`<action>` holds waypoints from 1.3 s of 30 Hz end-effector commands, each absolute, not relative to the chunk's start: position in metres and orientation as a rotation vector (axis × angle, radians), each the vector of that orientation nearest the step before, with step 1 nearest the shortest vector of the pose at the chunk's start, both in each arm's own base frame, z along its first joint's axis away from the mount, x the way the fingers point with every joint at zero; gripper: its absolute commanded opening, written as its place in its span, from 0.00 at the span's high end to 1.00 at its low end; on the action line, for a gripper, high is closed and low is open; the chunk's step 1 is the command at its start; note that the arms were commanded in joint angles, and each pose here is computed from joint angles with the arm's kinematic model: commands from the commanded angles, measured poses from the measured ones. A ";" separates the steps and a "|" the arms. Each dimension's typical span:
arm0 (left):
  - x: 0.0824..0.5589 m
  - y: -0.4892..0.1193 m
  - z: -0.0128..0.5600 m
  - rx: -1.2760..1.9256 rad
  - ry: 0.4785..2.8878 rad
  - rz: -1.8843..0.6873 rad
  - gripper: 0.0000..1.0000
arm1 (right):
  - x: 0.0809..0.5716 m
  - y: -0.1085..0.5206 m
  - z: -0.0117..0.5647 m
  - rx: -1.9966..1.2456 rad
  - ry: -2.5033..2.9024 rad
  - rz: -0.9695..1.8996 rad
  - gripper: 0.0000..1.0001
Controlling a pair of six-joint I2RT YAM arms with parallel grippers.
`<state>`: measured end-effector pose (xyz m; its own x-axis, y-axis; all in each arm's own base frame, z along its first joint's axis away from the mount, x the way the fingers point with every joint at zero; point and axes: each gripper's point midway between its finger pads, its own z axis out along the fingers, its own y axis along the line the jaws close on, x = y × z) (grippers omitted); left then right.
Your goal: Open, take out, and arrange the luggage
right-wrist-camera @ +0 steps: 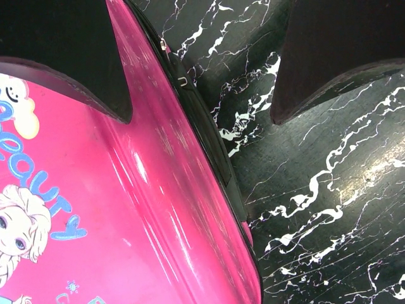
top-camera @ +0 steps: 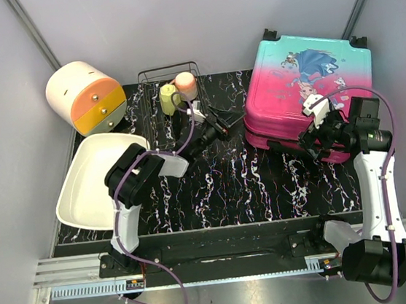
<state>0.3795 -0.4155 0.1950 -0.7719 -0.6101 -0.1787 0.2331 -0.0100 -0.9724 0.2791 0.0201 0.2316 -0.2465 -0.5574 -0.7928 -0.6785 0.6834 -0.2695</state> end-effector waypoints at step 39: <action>0.328 -0.171 0.286 0.026 2.028 -0.863 0.01 | 0.371 0.190 0.193 -1.399 1.430 -0.757 0.00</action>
<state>0.3451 -0.1797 0.2816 -0.5598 -0.3319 -0.7593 0.3361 0.7466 -0.5741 0.3435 0.1879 0.1649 0.1598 -0.9573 -0.2410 -0.5237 0.1247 -0.8427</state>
